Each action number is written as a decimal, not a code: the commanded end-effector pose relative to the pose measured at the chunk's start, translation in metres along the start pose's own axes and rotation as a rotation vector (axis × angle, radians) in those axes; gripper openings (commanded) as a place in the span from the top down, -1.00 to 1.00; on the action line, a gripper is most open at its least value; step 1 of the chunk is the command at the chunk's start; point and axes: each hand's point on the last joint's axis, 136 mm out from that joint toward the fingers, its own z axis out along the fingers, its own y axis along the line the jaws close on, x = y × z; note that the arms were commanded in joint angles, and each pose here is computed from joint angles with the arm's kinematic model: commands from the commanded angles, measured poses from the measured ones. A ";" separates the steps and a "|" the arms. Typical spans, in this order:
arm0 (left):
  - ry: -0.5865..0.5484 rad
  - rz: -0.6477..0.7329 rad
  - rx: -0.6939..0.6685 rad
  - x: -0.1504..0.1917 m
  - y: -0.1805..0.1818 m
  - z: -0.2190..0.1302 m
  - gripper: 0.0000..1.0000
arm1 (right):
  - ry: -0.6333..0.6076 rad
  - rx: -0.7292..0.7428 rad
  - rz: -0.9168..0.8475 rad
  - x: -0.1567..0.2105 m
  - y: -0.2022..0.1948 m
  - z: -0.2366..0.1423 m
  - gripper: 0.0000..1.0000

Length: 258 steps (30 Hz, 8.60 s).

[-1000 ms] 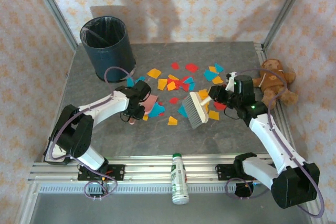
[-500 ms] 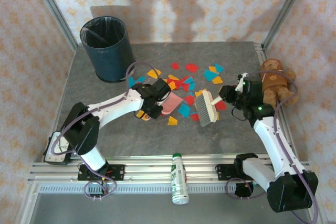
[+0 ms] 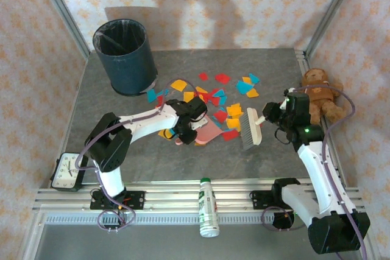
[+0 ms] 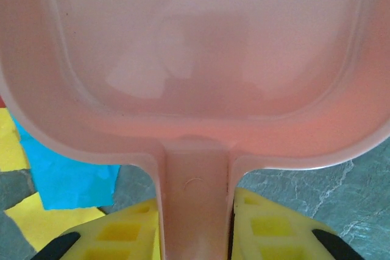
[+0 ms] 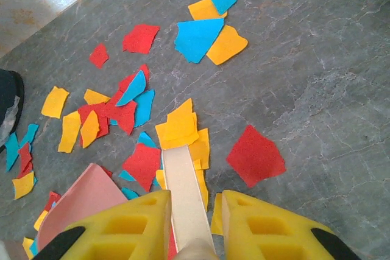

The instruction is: Sweep away the paper scraps from the table

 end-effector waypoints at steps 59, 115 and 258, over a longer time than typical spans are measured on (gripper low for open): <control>-0.085 -0.014 -0.047 0.021 0.005 0.006 0.67 | -0.018 -0.072 0.016 -0.011 0.016 -0.003 1.00; 0.191 0.416 0.096 0.035 -0.047 -0.048 1.00 | -0.057 -0.109 -0.009 -0.011 0.018 0.008 1.00; 0.240 0.319 0.042 -0.020 -0.050 -0.003 1.00 | 0.096 -0.117 -0.394 0.039 0.080 0.021 1.00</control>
